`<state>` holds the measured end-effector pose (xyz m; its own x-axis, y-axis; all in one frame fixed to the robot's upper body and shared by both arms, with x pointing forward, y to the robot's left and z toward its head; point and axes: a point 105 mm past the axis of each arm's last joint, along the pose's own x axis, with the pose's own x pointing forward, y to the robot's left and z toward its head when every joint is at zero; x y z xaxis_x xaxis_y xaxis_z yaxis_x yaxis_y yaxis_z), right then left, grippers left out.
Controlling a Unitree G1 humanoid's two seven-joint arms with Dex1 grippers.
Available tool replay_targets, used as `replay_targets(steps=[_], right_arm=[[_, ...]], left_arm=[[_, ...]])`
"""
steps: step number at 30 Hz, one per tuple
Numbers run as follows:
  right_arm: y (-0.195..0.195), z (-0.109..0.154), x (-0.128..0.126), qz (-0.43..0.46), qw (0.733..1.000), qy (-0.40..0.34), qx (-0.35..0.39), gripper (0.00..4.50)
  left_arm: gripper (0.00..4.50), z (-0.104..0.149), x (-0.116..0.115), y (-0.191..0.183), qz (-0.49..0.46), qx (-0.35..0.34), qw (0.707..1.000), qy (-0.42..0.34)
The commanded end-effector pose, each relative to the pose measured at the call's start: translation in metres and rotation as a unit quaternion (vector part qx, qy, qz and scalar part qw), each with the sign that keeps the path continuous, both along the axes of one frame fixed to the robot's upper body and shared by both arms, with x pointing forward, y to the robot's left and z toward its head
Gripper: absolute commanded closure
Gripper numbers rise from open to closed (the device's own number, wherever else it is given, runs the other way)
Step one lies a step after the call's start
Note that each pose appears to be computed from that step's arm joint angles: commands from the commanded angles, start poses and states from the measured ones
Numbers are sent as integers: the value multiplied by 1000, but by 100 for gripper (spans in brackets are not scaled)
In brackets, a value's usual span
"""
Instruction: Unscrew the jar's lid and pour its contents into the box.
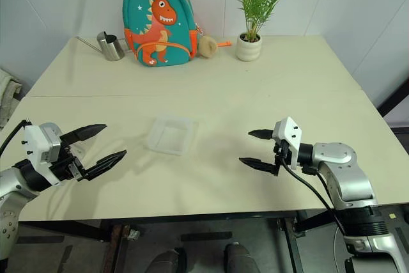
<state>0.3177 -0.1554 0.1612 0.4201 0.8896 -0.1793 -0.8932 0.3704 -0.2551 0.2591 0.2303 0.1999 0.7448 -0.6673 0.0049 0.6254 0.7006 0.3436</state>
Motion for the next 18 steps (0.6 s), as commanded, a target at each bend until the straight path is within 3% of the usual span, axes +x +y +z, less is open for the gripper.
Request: replay_targets(steps=[1, 5, 7, 11, 14, 18], right_arm=[[0, 14, -7, 22, 1000, -14, 1, 0], [4, 14, -3, 26, 1000, -16, 5, 0], [16, 18, 4, 43, 999, -18, 23, 0], [47, 25, -7, 138, 990, 9, 35, 0], [64, 35, 2, 146, 987, -6, 66, 0], [88, 46, 7, 158, 982, -13, 102, 0]], left_arm=[[3, 7, 0, 4, 13, 9, 1000, -20], [3, 6, -2, 5, 25, 6, 999, -24], [3, 2, -13, 16, 76, -5, 997, -30], [3, -7, -30, 37, 204, -53, 977, -27], [3, -4, -40, 39, 260, -82, 961, -41], [3, -23, -54, 48, 340, -94, 935, -32]])
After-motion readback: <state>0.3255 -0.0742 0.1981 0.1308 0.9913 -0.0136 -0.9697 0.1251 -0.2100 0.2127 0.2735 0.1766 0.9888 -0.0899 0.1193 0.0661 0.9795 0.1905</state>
